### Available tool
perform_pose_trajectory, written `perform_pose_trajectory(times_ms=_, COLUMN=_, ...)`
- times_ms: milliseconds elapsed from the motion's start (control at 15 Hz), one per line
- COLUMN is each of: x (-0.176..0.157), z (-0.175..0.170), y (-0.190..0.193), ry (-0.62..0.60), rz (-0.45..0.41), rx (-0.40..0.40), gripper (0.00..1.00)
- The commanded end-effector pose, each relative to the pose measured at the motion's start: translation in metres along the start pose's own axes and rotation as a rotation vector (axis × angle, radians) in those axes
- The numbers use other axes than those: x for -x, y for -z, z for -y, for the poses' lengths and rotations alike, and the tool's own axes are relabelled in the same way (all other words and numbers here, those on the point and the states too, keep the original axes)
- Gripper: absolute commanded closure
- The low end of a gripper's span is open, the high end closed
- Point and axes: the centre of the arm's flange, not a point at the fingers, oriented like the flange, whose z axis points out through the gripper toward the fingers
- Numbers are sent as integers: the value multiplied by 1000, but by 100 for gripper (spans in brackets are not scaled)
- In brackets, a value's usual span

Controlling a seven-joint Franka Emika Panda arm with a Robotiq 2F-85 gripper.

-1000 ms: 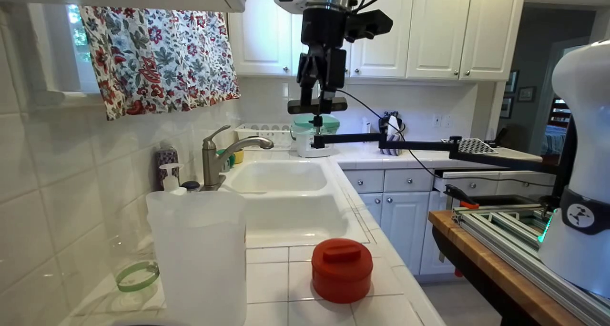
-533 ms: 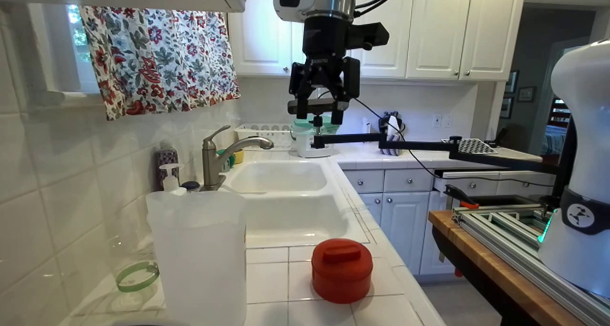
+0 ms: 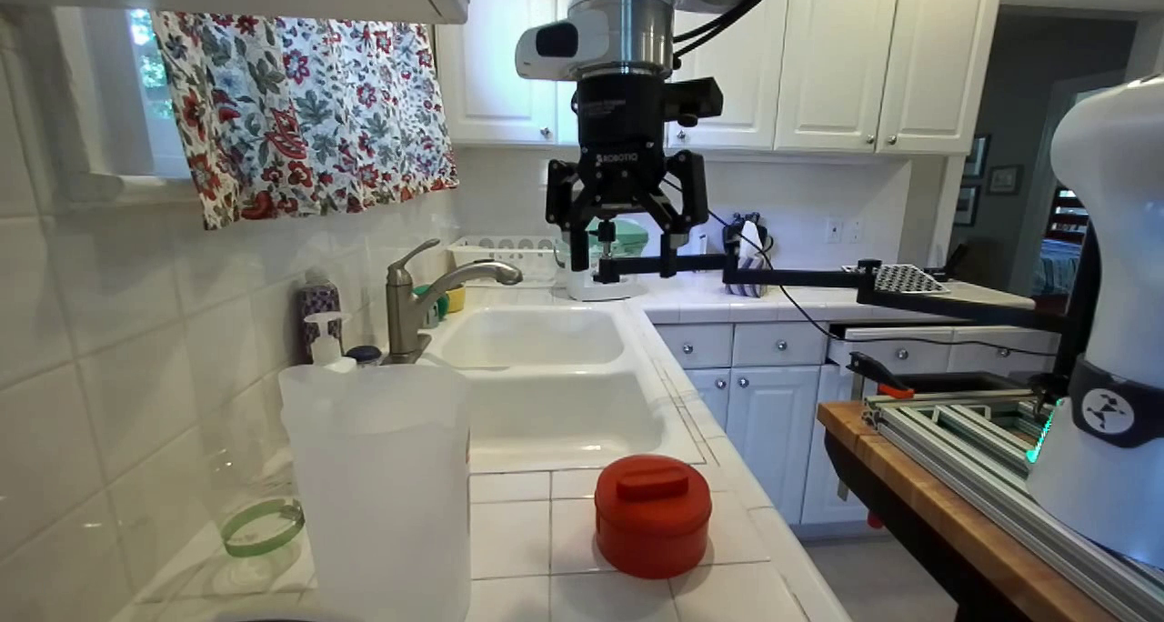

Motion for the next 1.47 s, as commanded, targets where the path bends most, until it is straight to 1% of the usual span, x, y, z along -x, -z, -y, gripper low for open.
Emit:
perform_pose_trajectory(times_ms=0, x=-10, z=-6, y=4, ry=101, rz=14, rx=7, gripper=0)
perform_pose_trajectory(times_ms=67, x=-14, z=-7, y=3, ry=99, rz=20, rx=17, gripper=0)
perform_pose_trajectory(times_ms=133, x=-11, z=1, y=-7, ry=45, rz=16, rx=-5, gripper=0)
perform_pose_trajectory(times_ms=1200, x=-14, z=0, y=-8, ry=57, rz=21, rx=-4, gripper=0)
perform_pose_trajectory(times_ms=1400, x=-28, z=0, y=-15, ry=115, rz=23, rx=-7, gripper=0)
